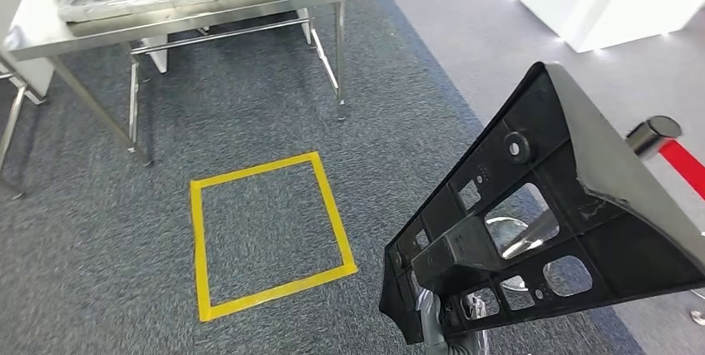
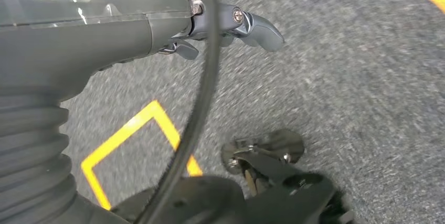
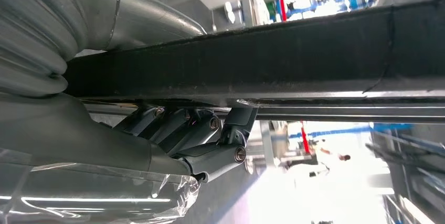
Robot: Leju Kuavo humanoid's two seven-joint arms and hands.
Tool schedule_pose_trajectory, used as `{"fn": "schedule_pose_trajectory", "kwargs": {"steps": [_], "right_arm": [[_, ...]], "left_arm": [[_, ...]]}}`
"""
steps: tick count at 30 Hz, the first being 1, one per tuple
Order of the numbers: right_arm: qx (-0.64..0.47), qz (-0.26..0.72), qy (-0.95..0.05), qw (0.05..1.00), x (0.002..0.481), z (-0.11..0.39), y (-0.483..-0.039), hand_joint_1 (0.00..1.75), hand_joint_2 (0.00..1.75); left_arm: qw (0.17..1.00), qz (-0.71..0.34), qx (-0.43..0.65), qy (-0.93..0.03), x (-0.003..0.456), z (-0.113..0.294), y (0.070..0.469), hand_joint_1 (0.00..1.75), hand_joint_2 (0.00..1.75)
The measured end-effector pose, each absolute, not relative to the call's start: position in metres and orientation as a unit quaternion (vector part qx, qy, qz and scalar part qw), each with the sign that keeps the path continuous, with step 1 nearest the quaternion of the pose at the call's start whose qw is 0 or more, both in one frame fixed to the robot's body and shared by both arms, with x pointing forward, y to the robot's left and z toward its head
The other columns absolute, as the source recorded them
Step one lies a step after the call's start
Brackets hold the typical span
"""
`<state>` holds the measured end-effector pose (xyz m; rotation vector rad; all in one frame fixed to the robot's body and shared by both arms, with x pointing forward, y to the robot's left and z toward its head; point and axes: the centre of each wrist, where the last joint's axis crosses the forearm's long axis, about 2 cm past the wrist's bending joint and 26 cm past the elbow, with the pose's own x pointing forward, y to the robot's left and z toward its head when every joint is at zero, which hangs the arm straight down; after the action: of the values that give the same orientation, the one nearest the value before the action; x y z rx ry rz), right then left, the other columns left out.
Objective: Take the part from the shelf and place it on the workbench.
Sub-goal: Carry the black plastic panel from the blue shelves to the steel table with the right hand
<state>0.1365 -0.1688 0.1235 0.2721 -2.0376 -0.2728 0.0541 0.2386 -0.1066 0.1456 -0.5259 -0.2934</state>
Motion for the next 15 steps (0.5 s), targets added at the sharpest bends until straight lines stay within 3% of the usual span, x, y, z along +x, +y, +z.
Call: {"fn": "schedule_pose_trajectory", "kwargs": {"steps": [15], "right_arm": [[0.099, -0.103, -0.844, 0.518, 0.1371, 0.1212, -0.1687, 1.75, 1.75]], "left_arm": [[0.951, -0.150, 0.074, -0.259, 0.0557, -0.1069, 0.2427, 0.00, 1.75]]}}
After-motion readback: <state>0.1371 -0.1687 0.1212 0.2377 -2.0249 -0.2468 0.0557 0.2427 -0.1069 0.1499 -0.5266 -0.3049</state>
